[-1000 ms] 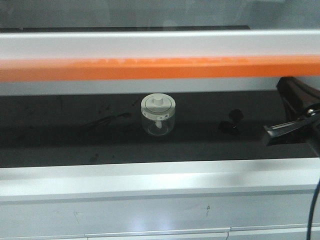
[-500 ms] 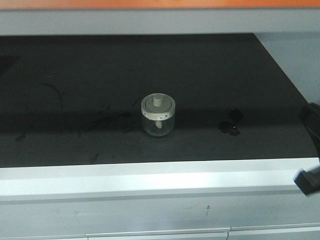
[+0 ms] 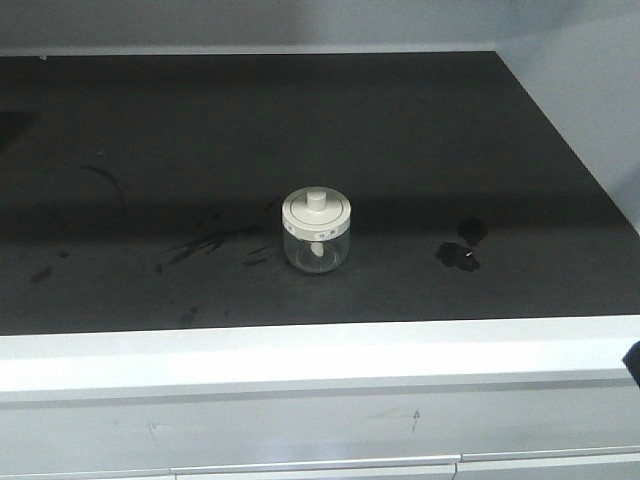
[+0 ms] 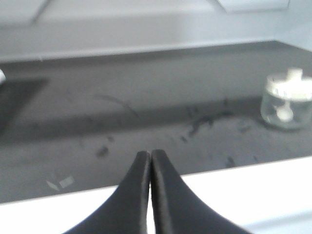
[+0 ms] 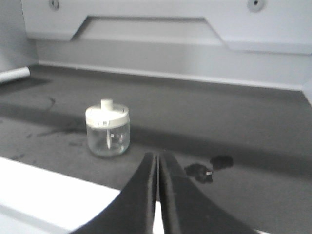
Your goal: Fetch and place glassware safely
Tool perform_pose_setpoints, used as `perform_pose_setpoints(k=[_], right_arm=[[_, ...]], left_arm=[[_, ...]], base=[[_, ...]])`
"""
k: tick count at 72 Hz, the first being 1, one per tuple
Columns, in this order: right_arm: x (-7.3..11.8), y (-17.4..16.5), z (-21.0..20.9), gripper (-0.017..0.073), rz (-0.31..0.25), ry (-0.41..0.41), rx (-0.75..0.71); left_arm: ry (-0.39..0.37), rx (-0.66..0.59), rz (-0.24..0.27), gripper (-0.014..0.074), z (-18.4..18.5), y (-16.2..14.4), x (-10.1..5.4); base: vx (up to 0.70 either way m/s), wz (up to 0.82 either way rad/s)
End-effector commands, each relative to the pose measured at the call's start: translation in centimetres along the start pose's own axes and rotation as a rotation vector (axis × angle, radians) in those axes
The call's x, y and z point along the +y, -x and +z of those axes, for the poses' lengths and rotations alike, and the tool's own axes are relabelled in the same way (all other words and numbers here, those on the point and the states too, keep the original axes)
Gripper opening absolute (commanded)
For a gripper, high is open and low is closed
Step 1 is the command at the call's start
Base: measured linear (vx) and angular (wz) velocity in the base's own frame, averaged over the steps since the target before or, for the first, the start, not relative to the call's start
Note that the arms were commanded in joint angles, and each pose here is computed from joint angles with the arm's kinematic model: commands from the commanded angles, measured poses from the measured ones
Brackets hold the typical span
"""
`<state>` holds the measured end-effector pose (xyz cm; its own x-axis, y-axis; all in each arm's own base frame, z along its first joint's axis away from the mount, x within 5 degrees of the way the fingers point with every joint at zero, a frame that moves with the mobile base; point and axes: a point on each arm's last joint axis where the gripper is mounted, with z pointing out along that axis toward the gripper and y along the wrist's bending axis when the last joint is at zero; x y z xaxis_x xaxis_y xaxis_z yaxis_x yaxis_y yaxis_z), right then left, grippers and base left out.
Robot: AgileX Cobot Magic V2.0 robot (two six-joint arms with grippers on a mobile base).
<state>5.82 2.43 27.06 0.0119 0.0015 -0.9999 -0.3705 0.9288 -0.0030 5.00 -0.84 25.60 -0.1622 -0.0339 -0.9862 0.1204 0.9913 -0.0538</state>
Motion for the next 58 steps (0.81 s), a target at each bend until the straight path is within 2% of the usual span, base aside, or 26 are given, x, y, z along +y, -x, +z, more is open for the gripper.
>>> perform_pose_setpoints(k=[1,19,29,36,51,58], right_arm=[[-0.17,1.47,-0.06,-0.0001,-0.007,-0.019,-0.096],[-0.21,1.34,-0.02,0.0013,-0.006,-0.023,-0.102],[-0.21,1.34,-0.02,0.0063,-0.006,-0.023,-0.103],[-0.21,1.34,-0.02,0.0127,-0.006,-0.023,-0.103],[-0.2,1.33,-0.02,0.0344,-0.002,-0.022,-0.102],[-0.2,1.33,-0.02,0.041,0.0,-0.022,-0.102]], left_arm=[[-0.008,-0.09,-0.028,-0.0007,0.03,0.97,-0.06],[-0.009,-0.112,-0.035,-0.0007,0.05,1.1,-0.05],[-0.009,-0.112,-0.035,-0.0007,0.05,1.1,-0.05],[-0.009,-0.112,-0.035,-0.0007,0.05,1.1,-0.05],[-0.009,-0.112,-0.035,-0.0007,0.05,1.1,-0.05],[-0.009,-0.112,-0.035,-0.0007,0.05,1.1,-0.05]], base=[[0.0,0.0],[0.0,0.0],[0.0,0.0],[0.0,0.0],[0.0,0.0],[0.0,0.0]])
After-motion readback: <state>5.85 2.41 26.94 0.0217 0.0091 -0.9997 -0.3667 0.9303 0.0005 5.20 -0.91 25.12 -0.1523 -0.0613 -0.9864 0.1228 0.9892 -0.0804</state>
